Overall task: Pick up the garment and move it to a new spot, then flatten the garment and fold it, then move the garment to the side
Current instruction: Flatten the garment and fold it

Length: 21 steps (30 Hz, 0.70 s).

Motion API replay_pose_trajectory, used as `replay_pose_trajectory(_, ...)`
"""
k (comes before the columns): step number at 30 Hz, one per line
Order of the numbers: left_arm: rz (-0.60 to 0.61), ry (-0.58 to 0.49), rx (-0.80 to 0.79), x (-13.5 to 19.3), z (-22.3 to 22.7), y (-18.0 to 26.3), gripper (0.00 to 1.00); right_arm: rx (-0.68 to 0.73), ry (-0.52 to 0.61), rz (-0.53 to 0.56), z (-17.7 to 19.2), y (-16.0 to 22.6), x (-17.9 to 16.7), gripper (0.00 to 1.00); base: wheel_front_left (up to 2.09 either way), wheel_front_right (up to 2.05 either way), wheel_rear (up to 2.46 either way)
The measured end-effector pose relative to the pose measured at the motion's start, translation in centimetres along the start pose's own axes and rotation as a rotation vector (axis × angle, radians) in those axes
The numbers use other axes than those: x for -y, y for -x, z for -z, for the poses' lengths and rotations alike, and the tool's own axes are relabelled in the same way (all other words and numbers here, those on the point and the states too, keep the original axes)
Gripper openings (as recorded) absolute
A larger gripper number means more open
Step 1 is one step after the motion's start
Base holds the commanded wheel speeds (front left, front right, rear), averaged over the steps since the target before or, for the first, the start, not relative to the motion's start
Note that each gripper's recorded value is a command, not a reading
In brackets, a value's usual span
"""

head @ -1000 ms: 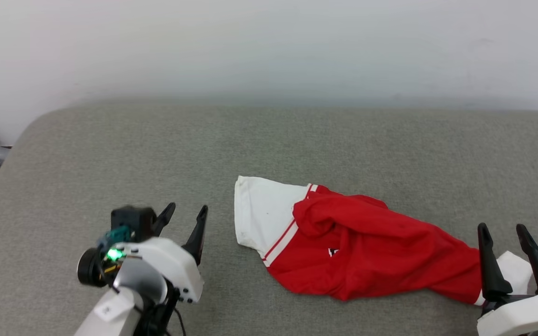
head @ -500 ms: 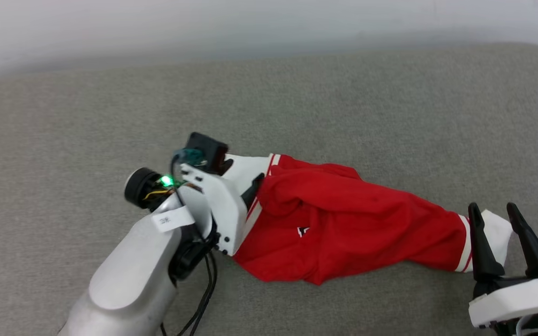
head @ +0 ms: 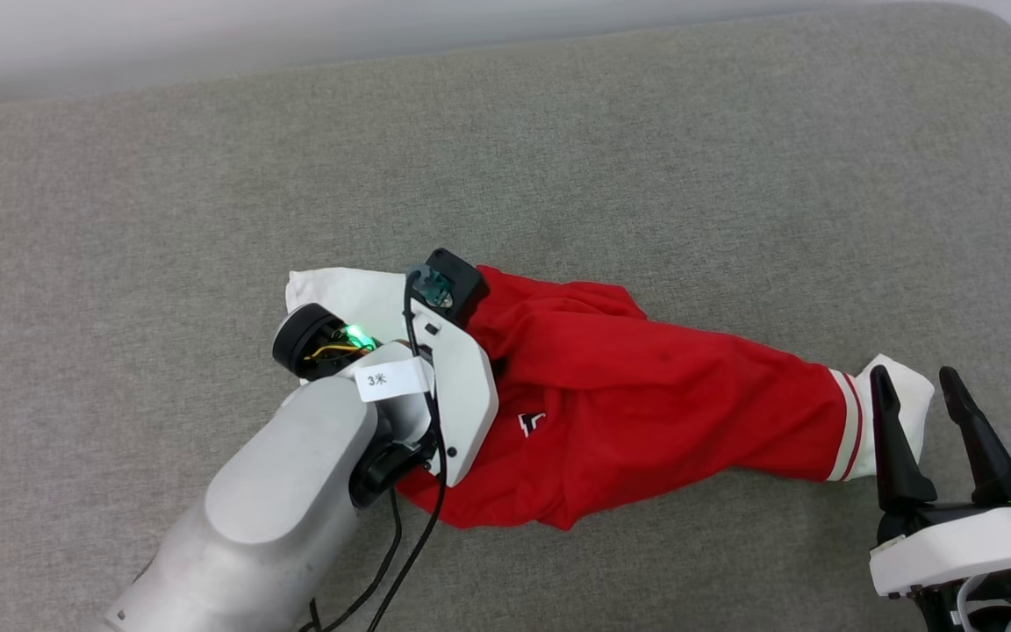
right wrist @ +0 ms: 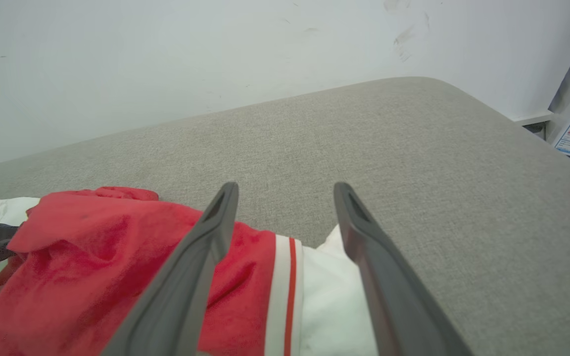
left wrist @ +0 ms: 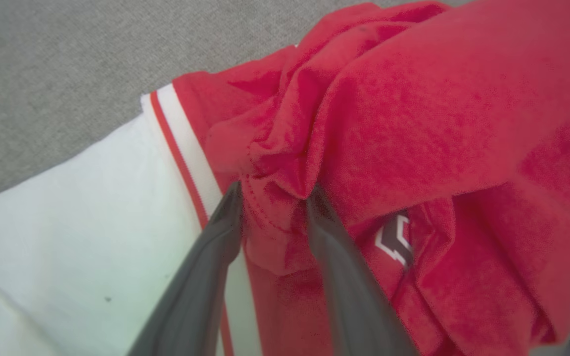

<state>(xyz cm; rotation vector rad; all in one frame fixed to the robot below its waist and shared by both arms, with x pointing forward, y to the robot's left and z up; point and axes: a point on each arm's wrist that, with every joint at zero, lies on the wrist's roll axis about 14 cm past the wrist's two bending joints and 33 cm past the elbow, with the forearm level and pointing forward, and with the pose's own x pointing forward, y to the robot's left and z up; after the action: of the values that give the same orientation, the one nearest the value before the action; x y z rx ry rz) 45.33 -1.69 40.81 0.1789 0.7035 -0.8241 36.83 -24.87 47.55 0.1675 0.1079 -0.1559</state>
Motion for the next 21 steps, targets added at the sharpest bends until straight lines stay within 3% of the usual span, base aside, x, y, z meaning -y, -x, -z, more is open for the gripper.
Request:
replay_pose_trajectory(5, 0.012, -0.024, 0.038, 0.5, -0.8, 0.3, 0.00, 0.004, -0.003, 0.003, 0.0, -0.1, 0.1, 1.00, 0.00, 0.00, 0.00)
replay_pose_trajectory(14, -0.088, -0.074, 0.323, -0.8, -6.5, 5.4, 0.00, 0.058, 0.011, -0.001, -2.0, -0.1, 0.2, 1.00, 0.00, 0.00, 0.00)
replay_pose_trajectory(21, -0.172, 0.025, 0.375, 0.0, -2.9, 10.4, 0.00, 0.075, 0.006, -0.034, -2.9, 0.0, -0.8, 1.00, 0.00, 0.00, 0.00)
